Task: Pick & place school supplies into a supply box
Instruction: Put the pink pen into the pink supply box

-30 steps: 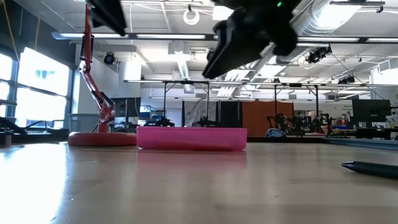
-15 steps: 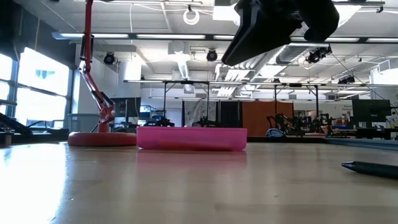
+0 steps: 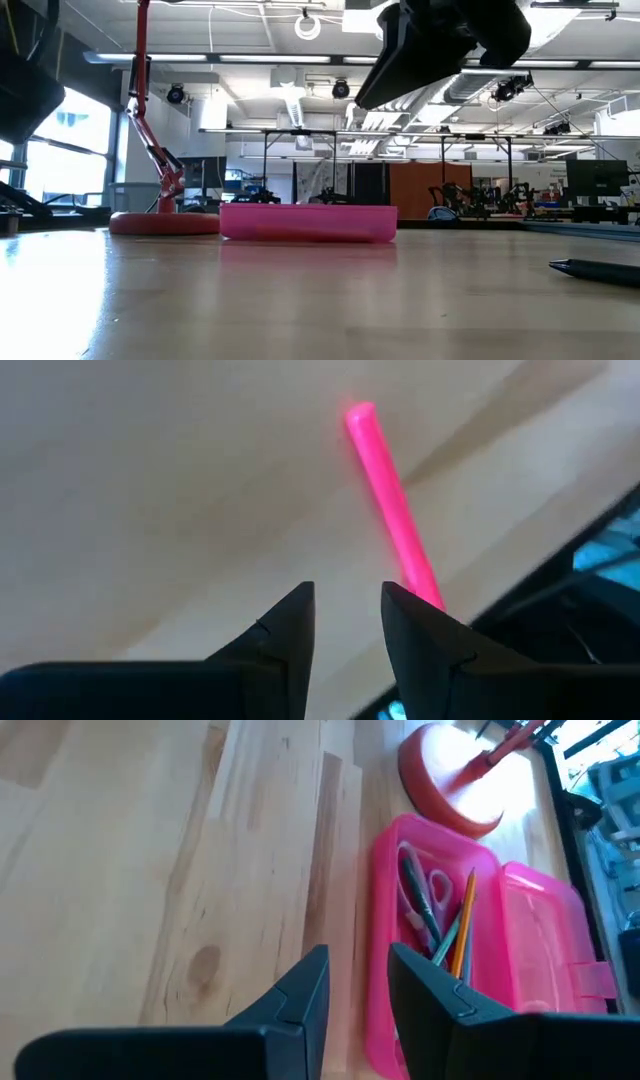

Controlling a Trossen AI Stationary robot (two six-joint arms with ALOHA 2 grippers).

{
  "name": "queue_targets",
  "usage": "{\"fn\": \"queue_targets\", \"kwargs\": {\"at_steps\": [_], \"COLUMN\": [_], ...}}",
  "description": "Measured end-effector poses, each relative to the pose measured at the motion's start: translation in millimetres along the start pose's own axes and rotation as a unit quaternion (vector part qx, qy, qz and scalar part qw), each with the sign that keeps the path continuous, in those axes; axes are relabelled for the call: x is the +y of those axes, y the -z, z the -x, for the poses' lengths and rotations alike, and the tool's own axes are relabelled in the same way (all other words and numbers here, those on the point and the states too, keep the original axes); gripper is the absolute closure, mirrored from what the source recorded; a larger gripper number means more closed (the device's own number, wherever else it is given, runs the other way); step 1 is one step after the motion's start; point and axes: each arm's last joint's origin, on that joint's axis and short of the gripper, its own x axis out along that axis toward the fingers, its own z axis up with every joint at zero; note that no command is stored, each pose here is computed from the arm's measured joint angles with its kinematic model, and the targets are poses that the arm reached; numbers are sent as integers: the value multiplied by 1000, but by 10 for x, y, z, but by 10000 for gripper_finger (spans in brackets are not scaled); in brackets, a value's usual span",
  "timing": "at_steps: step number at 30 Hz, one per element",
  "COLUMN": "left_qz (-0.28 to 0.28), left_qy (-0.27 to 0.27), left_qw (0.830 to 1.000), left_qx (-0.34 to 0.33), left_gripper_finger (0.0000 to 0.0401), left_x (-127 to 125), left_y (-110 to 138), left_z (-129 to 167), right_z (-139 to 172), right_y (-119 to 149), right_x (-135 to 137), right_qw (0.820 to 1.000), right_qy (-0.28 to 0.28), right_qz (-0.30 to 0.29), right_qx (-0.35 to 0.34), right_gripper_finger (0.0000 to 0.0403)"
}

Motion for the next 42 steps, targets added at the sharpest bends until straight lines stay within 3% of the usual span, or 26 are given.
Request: {"fn": "queue_targets", "kwargs": {"at_steps": [6,13,20,29,35,42], "left_qz": [36,34,35,-1,-35,-66], "left_qy": [-3,11,-10,-47,-31,23], "left_qw": [999,999,999,998,999,993], "left_qx": [-14,-13,10,39,17,-97], "left_gripper_finger": [252,252,254,320,373,347], "left_x": [-26,-73,-44,34,25,-33], "left_y": [-194,-414,-495,-579,-797,-1251], "left_z": [-121,-99,-118,-265,-225,-126], "right_z": [-39,-49,-46,-47,-48,-48], "right_y": [9,21,22,28,28,28], "right_x": [-57,-75,-70,-61,-57,-57], "right_qw": [1000,1000,1000,999,999,999], "right_qy": [-2,0,-1,-14,-19,-19], "right_qz": [-6,-6,-14,-27,-28,-26], "right_qx": [6,12,12,15,15,15], "right_gripper_finger": [320,320,320,320,320,320]}}
